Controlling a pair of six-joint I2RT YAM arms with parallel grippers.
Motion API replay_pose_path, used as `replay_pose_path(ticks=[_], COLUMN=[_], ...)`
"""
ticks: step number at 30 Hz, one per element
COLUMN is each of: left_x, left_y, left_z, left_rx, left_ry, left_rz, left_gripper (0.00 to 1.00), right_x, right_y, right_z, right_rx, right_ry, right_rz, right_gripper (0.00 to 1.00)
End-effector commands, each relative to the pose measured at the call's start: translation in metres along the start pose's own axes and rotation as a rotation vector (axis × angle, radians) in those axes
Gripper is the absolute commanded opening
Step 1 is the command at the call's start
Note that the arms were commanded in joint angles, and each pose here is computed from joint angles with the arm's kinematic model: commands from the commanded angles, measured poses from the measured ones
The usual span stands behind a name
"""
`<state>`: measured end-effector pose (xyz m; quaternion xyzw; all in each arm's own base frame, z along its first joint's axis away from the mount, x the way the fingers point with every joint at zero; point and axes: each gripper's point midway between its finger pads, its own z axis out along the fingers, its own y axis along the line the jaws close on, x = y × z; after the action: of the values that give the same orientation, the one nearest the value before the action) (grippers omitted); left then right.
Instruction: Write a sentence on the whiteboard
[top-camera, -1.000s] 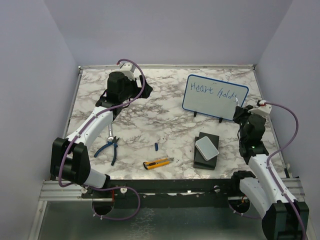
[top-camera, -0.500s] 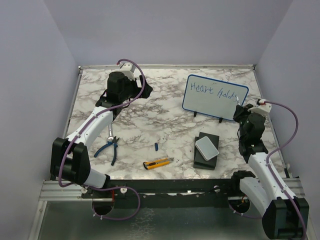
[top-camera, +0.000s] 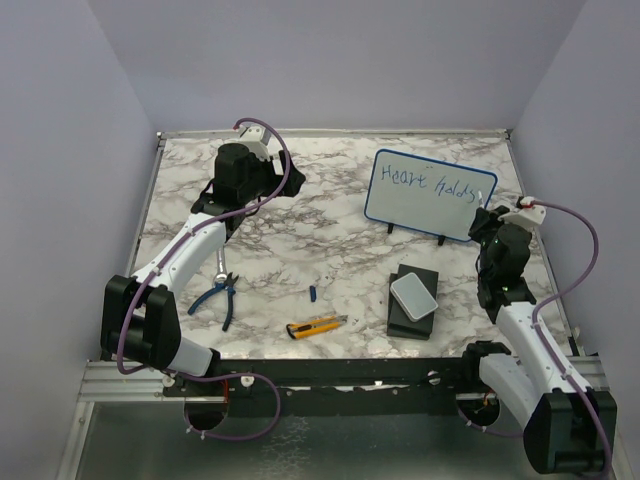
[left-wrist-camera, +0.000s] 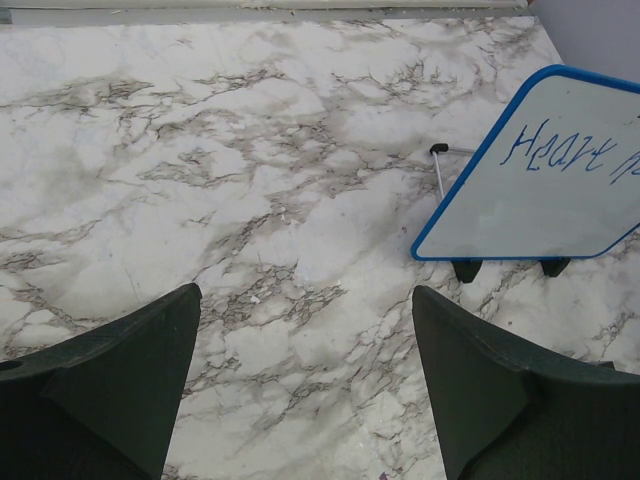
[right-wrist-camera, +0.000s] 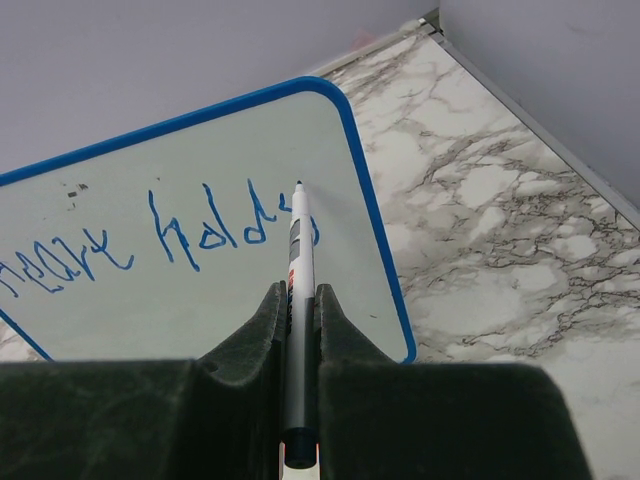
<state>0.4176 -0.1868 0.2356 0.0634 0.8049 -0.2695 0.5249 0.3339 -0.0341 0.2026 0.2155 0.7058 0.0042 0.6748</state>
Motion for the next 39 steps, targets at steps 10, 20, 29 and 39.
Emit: replay_pose_path(ticks=[10,20,29,39], left_x=[-0.004,-0.005,-0.005,-0.006], left_y=[-0.004,-0.004,-0.004,-0.004], left_z=[-0.004,-0.005,-0.005,-0.005], left_rx=[0.023,0.021,0.021,0.021], left_ry=[-0.019,-0.022,-0.023,-0.025], left_rz=[0.001,0.004,0.004,0.004], left_gripper=[0.87,0.88,0.87,0.88], right_x=[-0.011,-0.009,-0.007,-0.042], right_y=[0.006,0.017,0.020,0.010], right_z=[0.009,0.010,0.010,-0.021], right_rx=[-0.020,-0.080,-0.096,-0.080], right_ry=[-0.023,-0.012,-0.001,-0.157], right_rz=[-0.017,-0.035,-0.035,-0.009], right_gripper=[0.01,0.01,0.01,0.00])
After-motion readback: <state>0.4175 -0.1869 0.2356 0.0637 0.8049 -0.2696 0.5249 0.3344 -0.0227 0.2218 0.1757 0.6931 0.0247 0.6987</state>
